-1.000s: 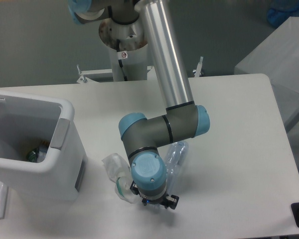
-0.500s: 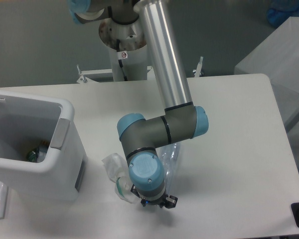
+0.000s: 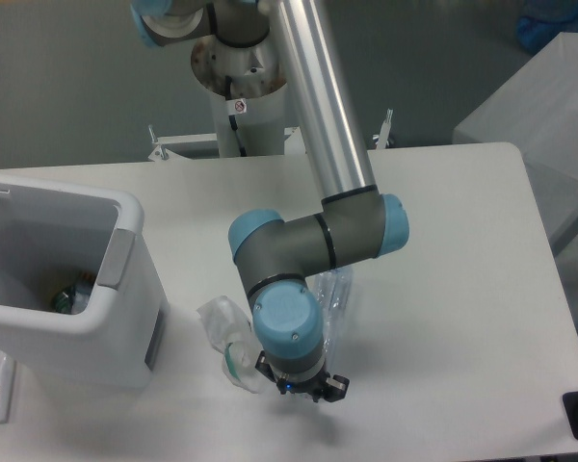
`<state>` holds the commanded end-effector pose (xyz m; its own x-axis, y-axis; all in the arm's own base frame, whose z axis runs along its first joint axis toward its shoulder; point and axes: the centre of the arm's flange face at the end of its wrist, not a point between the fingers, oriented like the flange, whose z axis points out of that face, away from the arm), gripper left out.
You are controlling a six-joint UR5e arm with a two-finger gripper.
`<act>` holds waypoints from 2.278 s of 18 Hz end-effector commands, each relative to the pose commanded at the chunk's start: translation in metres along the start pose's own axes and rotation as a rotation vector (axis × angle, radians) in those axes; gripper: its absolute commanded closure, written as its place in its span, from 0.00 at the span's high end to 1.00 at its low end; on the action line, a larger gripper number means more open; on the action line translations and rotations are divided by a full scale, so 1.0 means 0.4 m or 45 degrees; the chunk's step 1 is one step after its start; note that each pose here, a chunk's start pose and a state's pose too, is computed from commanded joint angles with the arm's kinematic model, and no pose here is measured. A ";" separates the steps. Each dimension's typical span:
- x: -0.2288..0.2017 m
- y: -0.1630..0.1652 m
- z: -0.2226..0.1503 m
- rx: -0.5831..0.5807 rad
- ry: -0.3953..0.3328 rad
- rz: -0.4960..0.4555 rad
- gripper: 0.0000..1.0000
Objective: Place the trash in the trash can
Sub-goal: 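Close the gripper around the bottle's labeled end, then lift the bottle and carry it over the white trash bin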
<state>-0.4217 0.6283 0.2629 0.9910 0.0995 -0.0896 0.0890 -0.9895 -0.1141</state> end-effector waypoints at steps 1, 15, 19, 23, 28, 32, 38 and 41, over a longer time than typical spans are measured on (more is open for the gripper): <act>-0.018 0.002 -0.020 0.045 0.028 -0.019 0.28; -0.196 0.070 -0.339 0.599 0.287 -0.158 0.28; -0.227 0.071 -0.410 0.761 0.326 -0.145 0.28; -0.203 0.083 -0.542 0.912 0.368 -0.108 0.29; -0.128 0.095 -0.734 1.105 0.483 -0.081 0.29; -0.056 0.096 -0.835 1.226 0.586 -0.008 0.30; 0.106 0.053 -0.918 1.280 0.697 0.112 0.31; 0.186 0.038 -0.962 1.302 0.705 0.184 0.31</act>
<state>-0.3082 0.5802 0.6353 0.9160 -0.3160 0.2473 0.0997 -0.4176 -0.9031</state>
